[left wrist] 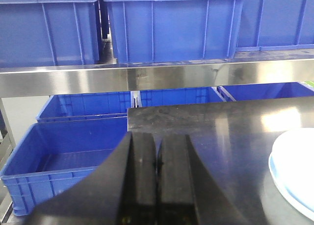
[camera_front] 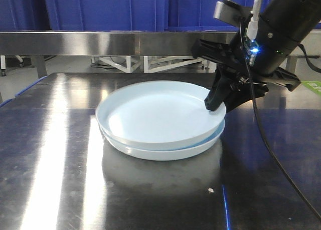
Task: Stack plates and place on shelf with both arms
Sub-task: 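Grip the rim of the stacked plates with the right gripper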
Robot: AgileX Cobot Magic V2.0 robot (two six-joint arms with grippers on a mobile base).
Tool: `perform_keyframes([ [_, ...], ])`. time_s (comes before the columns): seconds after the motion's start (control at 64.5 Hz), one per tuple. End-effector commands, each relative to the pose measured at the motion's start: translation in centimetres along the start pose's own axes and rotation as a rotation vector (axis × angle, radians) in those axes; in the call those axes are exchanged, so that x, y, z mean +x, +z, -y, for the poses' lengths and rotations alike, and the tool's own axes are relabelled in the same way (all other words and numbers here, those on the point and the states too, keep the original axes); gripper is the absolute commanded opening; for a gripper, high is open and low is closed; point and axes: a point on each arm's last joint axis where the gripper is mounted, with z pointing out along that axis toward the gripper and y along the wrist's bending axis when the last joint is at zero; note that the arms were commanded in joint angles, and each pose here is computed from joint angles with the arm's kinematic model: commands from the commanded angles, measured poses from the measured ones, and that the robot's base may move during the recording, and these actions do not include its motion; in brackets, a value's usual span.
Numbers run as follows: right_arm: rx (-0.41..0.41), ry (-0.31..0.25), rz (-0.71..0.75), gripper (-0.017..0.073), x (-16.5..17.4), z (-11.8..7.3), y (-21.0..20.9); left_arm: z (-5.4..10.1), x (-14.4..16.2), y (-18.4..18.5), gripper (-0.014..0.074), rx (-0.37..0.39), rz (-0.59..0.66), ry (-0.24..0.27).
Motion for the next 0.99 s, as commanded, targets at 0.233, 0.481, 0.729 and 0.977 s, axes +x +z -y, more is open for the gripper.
perform_keyframes([
  [0.233, 0.001, -0.059, 0.120, 0.0331, -1.4, -0.8, -1.9, -0.2, -1.8, -0.1, 0.0082, -0.015, 0.105, -0.003],
  [0.481, 0.015, -0.106, 0.107, 0.0333, -1.2, -1.1, -1.8, -0.2, -1.8, -0.1, 0.0082, -0.015, 0.105, -0.003],
  [0.729, 0.038, -0.143, 0.095, 0.0333, -1.0, -1.1, -1.6, -0.2, -1.8, -0.1, 0.0082, -0.015, 0.105, -0.003],
  [0.977, 0.043, -0.128, 0.060, 0.0386, -0.8, -0.9, -0.9, -0.2, -1.8, -0.1, 0.0082, -0.015, 0.105, -0.003],
])
